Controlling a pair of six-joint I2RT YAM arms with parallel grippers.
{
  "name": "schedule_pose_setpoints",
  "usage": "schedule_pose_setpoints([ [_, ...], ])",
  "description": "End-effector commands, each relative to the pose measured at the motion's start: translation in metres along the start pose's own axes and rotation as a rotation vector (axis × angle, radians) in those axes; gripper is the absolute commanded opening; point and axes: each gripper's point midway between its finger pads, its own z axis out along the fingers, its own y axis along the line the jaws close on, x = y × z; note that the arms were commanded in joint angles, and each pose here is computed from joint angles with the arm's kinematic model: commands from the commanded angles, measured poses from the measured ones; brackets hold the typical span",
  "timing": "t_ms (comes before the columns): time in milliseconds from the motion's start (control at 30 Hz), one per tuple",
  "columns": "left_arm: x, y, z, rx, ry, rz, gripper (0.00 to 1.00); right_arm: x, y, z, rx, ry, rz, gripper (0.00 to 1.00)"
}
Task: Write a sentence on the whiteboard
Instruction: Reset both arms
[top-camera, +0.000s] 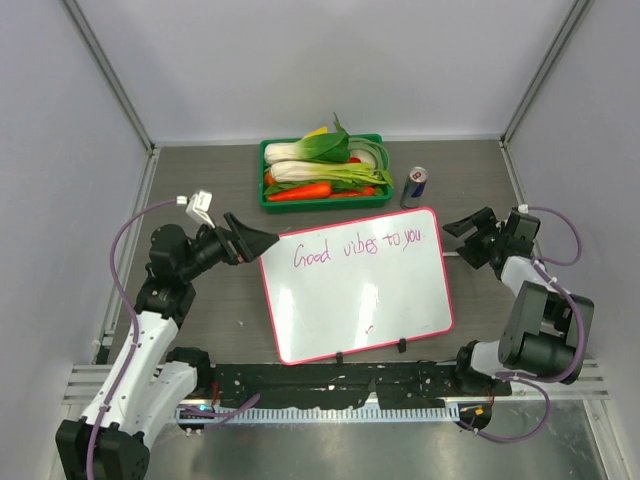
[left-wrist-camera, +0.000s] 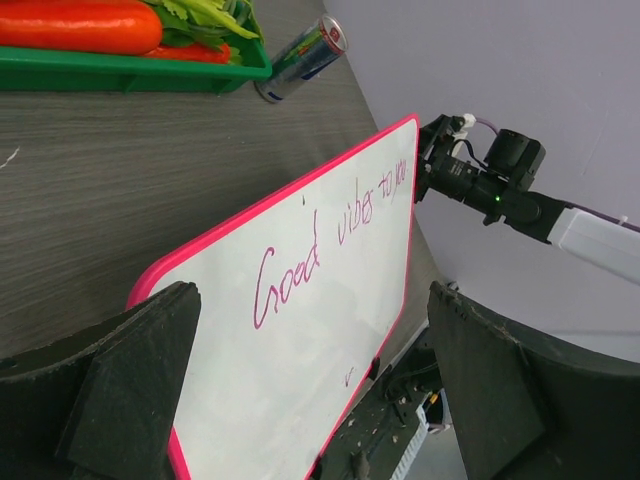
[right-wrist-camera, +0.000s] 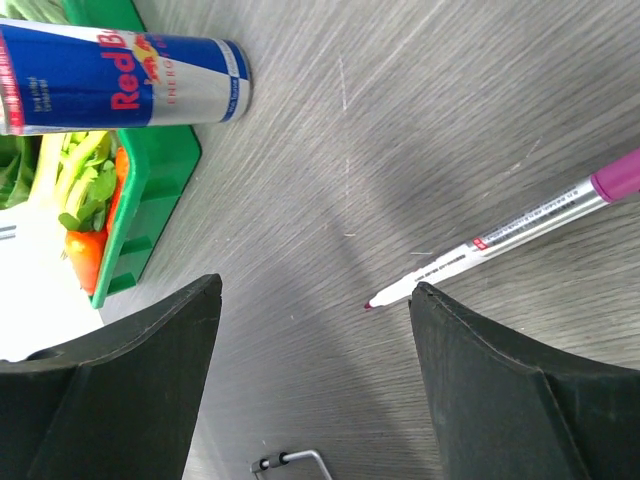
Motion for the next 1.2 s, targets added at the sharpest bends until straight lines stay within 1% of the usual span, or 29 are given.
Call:
schedule_pose_setpoints([
  [0, -0.011, -0.002, 0.001, -0.01, -0.049, 0.014, 1.0, -0.025, 0.027, -0.015, -0.054, -0.088, -0.08, 0.81],
  [200, -0.013, 0.007, -0.001, -0.073, -0.061, 0.003, 1.0, -0.035, 0.039, -0.026, -0.068, -0.137, -0.105, 0.81],
  [533, -0.018, 0.022, 0.0, -0.157, -0.094, -0.06, 1.0, -0.033, 0.044, -0.034, -0.046, -0.145, -0.145, 0.81],
  [733, -0.024, 0.035, -0.005, -0.255, -0.132, -0.089, 1.0, -0.038, 0.057, -0.043, -0.001, -0.195, -0.226, 0.81],
  [1000, -0.028, 0.055, -0.015, -0.391, -0.172, -0.108, 1.0, -0.04, 0.087, -0.059, 0.027, -0.263, -0.349, 0.81],
  [1100, -0.037, 0.056, -0.02, -0.428, -0.215, -0.14, 1.0, -0.042, 0.094, -0.066, 0.025, -0.286, -0.372, 0.81],
  [1167, -0.045, 0.043, -0.02, -0.393, -0.229, -0.147, 1.0, -0.042, 0.097, -0.069, 0.019, -0.289, -0.374, 0.81],
])
